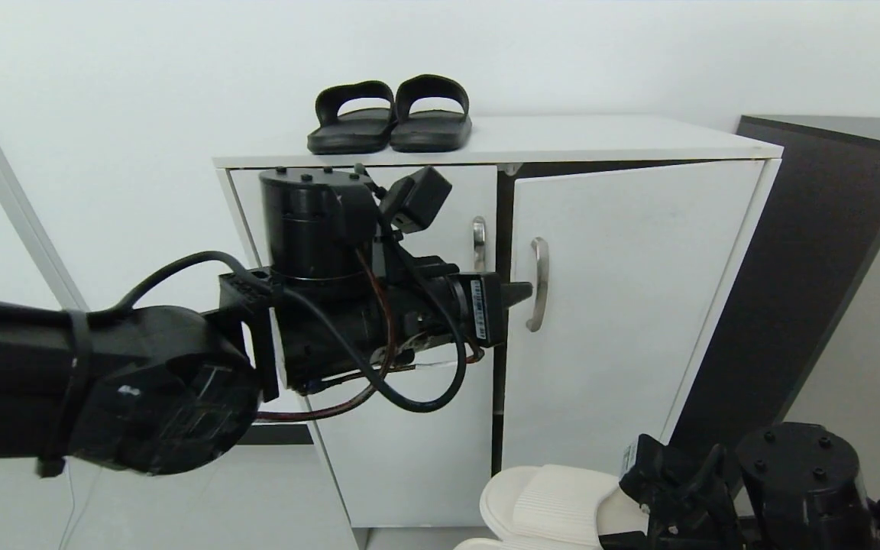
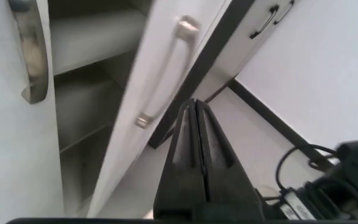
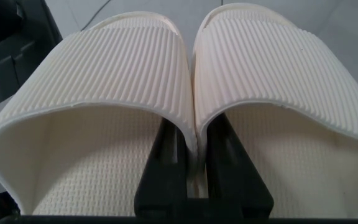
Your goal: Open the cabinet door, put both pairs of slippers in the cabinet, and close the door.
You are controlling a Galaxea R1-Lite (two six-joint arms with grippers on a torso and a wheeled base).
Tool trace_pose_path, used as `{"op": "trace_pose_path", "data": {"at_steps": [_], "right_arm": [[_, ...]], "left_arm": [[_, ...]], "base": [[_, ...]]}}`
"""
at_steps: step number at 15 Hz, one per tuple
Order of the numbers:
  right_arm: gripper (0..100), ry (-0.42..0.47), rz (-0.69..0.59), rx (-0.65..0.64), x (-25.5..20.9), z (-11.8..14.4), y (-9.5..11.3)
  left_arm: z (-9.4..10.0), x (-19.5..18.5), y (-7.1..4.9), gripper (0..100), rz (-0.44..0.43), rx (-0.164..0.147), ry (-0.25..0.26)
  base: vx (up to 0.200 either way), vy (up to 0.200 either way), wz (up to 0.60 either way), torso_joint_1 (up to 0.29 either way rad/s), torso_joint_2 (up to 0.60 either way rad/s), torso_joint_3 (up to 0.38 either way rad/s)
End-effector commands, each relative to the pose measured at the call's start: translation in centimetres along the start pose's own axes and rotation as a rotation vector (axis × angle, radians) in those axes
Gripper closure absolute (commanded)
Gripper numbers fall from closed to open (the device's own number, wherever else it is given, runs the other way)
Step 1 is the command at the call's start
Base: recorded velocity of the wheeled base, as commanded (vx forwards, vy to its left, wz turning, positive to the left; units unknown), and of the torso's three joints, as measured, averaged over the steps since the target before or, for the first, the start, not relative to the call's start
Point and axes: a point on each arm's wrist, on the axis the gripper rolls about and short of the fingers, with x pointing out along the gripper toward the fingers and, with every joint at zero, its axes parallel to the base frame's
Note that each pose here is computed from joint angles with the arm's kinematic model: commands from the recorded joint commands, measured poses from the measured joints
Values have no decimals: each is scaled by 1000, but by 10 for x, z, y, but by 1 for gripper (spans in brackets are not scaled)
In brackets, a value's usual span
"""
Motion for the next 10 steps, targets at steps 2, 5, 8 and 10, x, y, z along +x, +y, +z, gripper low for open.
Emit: {"op": "trace_pose_path", "data": {"at_steps": [2, 5, 8, 10], "right_arm": [[100, 2, 0, -8, 0, 0, 0], [100, 4, -2, -8, 0, -1, 0], [100, 5, 0, -8, 1, -1, 0], [100, 7, 0, -9, 1, -1, 0]], "left_arm": [[10, -20, 11, 100, 37, -17, -42], [19, -9, 28, 100, 65, -46, -64], [21, 10, 39, 100, 82, -48, -70], [24, 25, 43, 100, 72, -44, -79]], "base": [[0, 0, 0, 0, 0, 0], [0, 0, 0, 0, 0, 0], [0, 0, 0, 0, 0, 0], [0, 0, 0, 0, 0, 0]]}}
